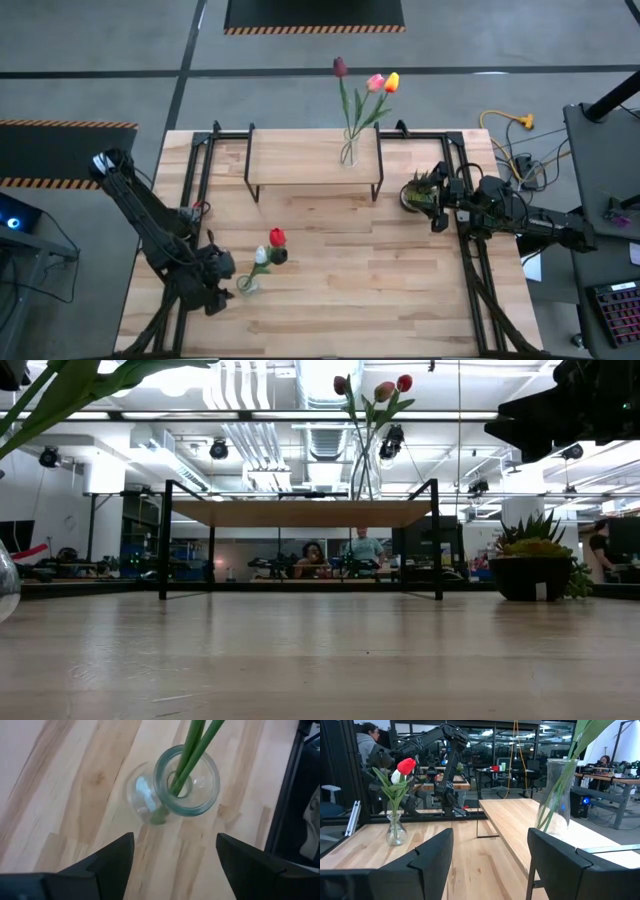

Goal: Pick and place flowers into a vace then onto a shelf
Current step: Put the transparent vase on the shelf

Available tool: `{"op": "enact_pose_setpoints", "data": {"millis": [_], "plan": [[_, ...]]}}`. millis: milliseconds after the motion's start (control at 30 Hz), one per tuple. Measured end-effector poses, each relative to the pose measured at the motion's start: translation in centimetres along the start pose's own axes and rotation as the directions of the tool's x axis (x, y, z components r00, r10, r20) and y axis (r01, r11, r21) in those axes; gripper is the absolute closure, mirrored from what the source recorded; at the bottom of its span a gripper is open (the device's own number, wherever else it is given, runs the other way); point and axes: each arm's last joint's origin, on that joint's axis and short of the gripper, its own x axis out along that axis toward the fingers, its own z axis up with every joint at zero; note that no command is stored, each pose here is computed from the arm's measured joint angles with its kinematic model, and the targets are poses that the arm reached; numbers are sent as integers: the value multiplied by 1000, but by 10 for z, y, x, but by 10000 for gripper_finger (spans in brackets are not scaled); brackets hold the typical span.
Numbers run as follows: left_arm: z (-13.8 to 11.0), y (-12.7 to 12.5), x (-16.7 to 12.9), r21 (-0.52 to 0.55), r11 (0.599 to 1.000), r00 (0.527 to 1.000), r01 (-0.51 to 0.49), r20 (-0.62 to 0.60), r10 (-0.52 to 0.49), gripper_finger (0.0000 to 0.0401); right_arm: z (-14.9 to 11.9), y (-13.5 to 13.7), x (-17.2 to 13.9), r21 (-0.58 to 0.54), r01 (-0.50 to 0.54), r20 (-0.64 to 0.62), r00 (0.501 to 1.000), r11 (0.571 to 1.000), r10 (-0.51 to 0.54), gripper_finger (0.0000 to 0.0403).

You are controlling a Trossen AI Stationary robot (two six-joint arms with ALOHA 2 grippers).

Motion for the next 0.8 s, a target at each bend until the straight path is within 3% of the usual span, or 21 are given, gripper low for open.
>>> {"op": "enact_pose_setpoints", "data": {"millis": [267, 467, 800], "plan": [[-2, 2, 11, 16, 999, 998, -52, 36, 51, 83, 0, 0, 0, -1, 0, 0, 1000, 1000, 0, 158], [0, -7, 20, 98, 994, 991, -45, 128, 32, 79, 0, 0, 0, -6, 0, 0, 1000, 1000, 0, 158], [-3, -8, 42, 140, 980, 981, -145, 149, 124, 79, 0, 0, 0, -10, 0, -2, 1000, 1000, 0, 158]]}}
